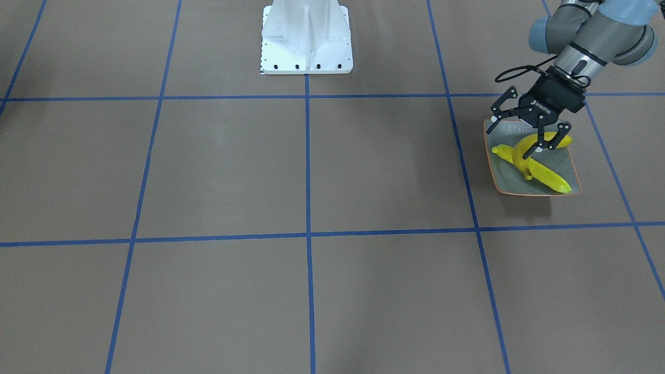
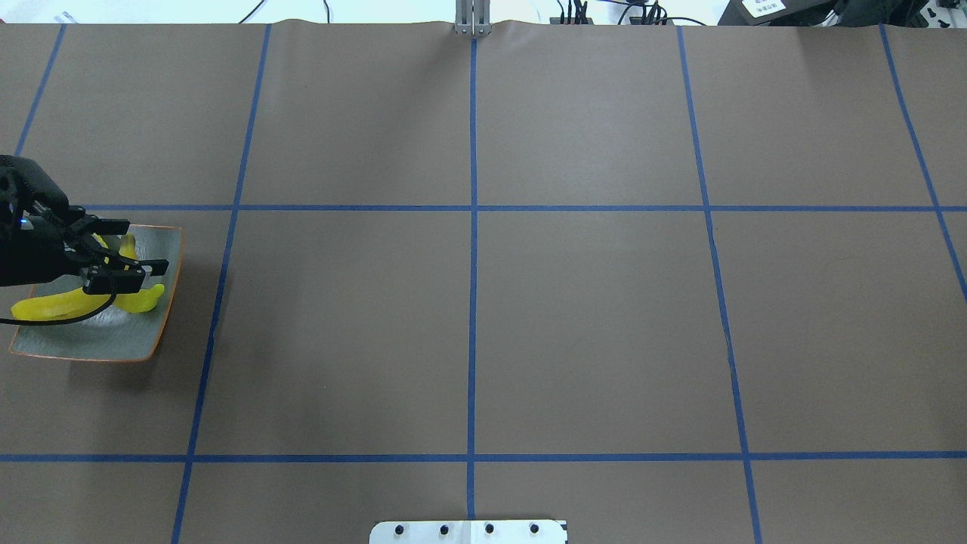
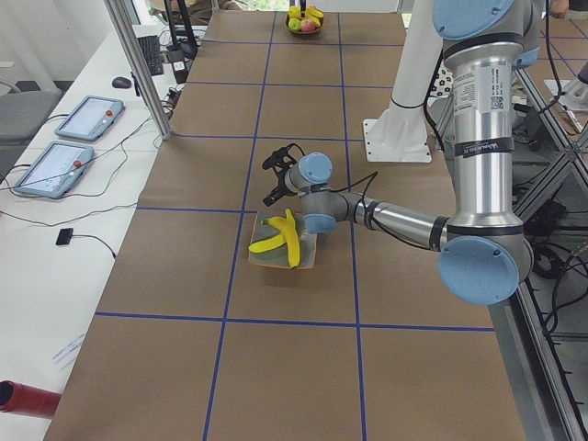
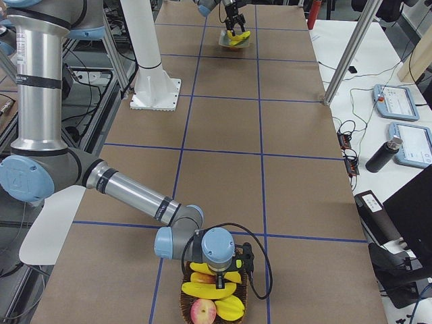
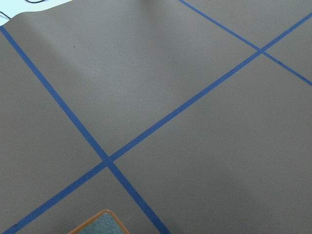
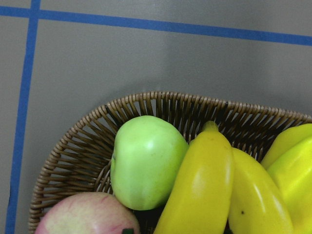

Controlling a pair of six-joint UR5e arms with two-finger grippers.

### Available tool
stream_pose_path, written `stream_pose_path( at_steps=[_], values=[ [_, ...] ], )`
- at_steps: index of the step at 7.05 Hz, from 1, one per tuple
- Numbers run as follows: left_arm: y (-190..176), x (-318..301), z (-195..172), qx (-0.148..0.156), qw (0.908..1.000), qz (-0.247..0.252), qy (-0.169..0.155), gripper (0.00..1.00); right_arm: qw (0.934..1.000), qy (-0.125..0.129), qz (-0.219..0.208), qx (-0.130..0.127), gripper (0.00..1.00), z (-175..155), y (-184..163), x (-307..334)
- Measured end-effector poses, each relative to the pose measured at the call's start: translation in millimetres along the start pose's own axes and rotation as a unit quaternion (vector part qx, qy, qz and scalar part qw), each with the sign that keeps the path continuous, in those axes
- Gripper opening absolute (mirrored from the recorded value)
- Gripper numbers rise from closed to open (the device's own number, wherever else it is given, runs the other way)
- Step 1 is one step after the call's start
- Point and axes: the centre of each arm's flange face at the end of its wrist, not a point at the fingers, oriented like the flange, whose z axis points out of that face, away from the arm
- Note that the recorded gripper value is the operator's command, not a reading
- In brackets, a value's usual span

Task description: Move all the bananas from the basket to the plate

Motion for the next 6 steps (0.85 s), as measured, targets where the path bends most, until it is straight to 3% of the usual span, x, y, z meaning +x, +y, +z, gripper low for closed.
stream_pose_path(
  at_steps=[4,6],
  values=[
    [-3.7,0.5,2.6,0.001,1.0000,0.000,0.000,0.99,0.9988,0.007,-0.039,0.028,0.00,-11.3,-5.6,-7.7],
    [-2.8,-0.2,3.0,0.000,1.0000,-0.005,0.000,0.99,0.9973,0.013,-0.049,0.054,0.00,-35.6,-8.9,-4.2]
  ],
)
